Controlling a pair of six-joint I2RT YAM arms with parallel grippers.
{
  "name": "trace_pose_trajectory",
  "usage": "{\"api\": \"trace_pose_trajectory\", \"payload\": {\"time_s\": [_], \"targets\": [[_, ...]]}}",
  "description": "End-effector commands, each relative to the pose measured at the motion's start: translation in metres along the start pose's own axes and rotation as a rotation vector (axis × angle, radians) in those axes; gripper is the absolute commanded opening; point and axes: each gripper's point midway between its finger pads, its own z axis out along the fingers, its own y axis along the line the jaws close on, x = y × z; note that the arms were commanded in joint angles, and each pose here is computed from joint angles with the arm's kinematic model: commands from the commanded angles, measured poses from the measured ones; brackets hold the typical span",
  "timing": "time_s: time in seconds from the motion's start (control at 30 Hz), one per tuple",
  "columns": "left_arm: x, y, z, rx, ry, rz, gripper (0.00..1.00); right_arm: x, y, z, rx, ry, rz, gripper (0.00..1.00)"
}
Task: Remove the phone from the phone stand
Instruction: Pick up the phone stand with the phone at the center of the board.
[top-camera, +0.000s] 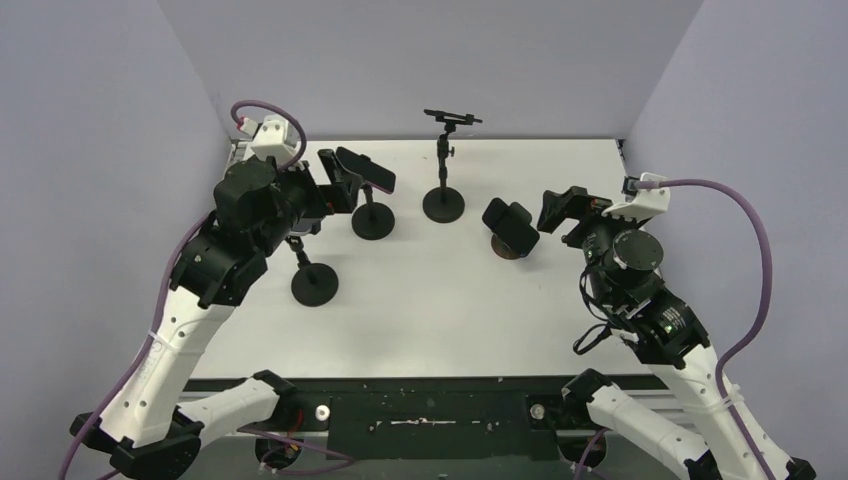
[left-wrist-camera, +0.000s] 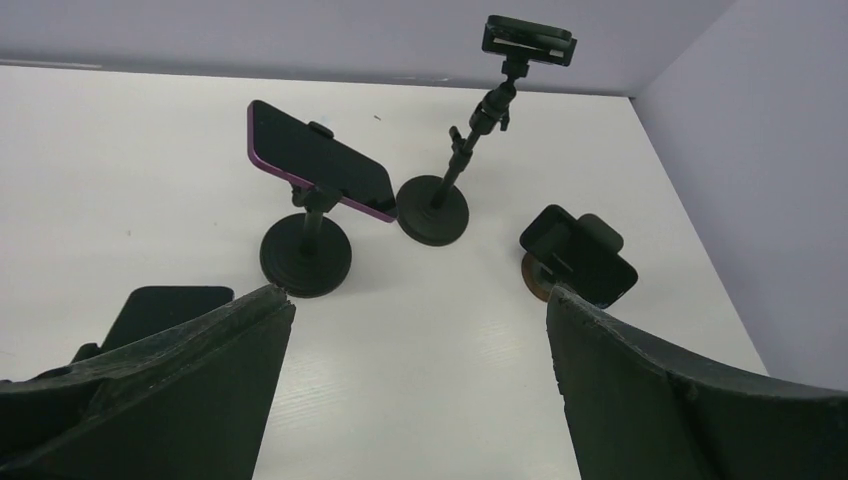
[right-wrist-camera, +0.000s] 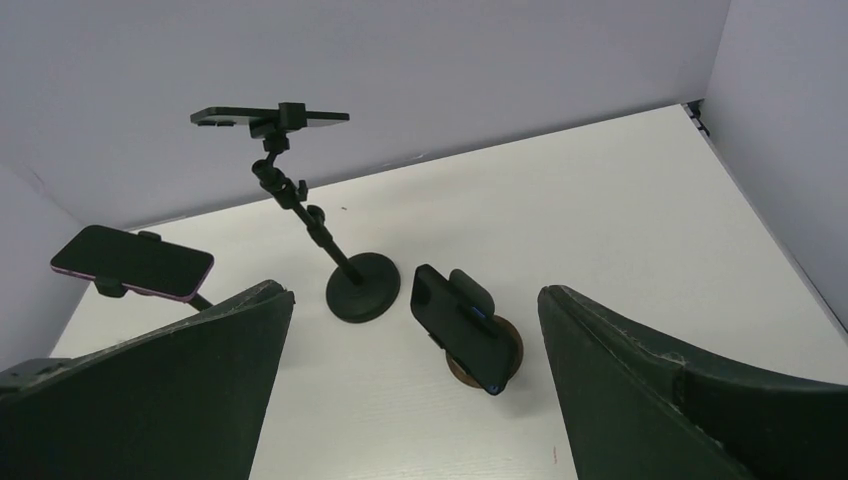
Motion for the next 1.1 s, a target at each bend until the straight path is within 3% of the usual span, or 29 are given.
{"api": "trace_pose_trajectory", "payload": {"time_s": [0.0, 0.1, 0.3, 0.57, 0.8, 1.07], "targets": [[-0.028, 0.001, -0.013, -0.004, -0.116, 0.025, 0.97, -0.014, 0.001, -0.003, -0.015, -0.064, 0.047, 1.0], [-0.029, 0.01, -0.017, -0.052, -0.127, 0.007, 0.97, -0.024, 0.01, -0.009, -0.083, -0.088, 0.059, 1.0], [-0.026, 0.025, -0.029, -0.106, -0.162, -0.057, 0.97, -0.018, 0.05, -0.013, -0.29, -0.007, -0.021, 1.0], [-0.003, 0.045, -0.05, -0.188, -0.137, -0.228, 0.97, 0.008, 0.073, -0.015, -0.422, 0.05, -0.018, 1.0], [0.016, 0.078, -0.075, -0.365, -0.123, -0.365, 0.96, 0.03, 0.085, -0.013, -0.481, 0.105, 0.02, 1.0], [0.038, 0.09, -0.072, -0.428, -0.062, -0.341, 0.93, 0.055, 0.098, -0.01, -0.54, 0.189, 0.022, 1.0]]}}
